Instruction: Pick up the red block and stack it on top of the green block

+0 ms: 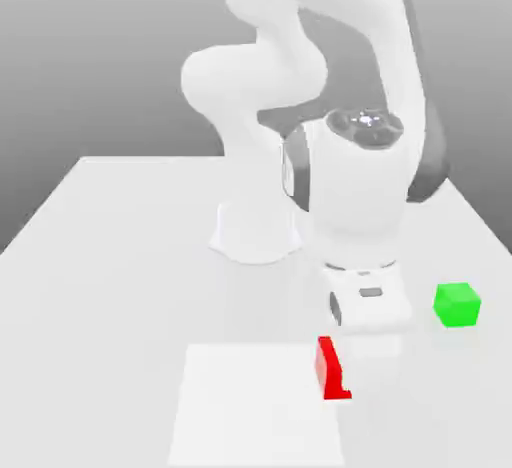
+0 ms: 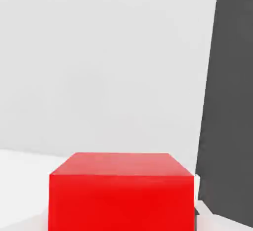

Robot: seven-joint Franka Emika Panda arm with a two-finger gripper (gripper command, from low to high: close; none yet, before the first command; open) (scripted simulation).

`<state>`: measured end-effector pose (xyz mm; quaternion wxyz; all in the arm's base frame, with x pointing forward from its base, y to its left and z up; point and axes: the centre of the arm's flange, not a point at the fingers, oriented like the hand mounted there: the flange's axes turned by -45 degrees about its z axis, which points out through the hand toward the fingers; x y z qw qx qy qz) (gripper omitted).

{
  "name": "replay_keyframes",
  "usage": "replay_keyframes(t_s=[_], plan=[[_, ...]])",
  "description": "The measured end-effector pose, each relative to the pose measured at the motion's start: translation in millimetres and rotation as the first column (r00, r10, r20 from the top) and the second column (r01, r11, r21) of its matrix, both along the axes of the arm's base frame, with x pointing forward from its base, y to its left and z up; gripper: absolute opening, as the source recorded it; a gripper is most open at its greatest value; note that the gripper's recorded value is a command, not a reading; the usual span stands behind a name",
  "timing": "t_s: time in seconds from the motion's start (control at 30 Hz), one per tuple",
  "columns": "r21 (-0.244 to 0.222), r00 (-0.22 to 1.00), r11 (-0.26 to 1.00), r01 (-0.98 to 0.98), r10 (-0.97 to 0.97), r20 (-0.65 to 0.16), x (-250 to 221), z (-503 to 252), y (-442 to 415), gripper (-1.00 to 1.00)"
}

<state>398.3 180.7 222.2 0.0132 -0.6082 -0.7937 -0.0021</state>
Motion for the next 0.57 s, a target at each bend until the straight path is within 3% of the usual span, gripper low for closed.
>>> replay_keyframes(t_s=[0.23, 0.43, 0.47, 0.57], plan=[[-0.013, 0.943, 0.943, -0.332, 0.332, 0.009, -159.3, 21.3, 136.9, -1.0], [-0.021, 0.936, 0.936, -0.351, 0.351, 0.017, -178.5, -25.5, 143.3, -1.0], [-0.021, 0.936, 0.936, -0.351, 0.351, 0.017, -178.9, -35.4, 142.7, 1.0], [-0.021, 0.936, 0.936, -0.351, 0.351, 0.017, -178.9, -35.4, 142.7, 1.0]])
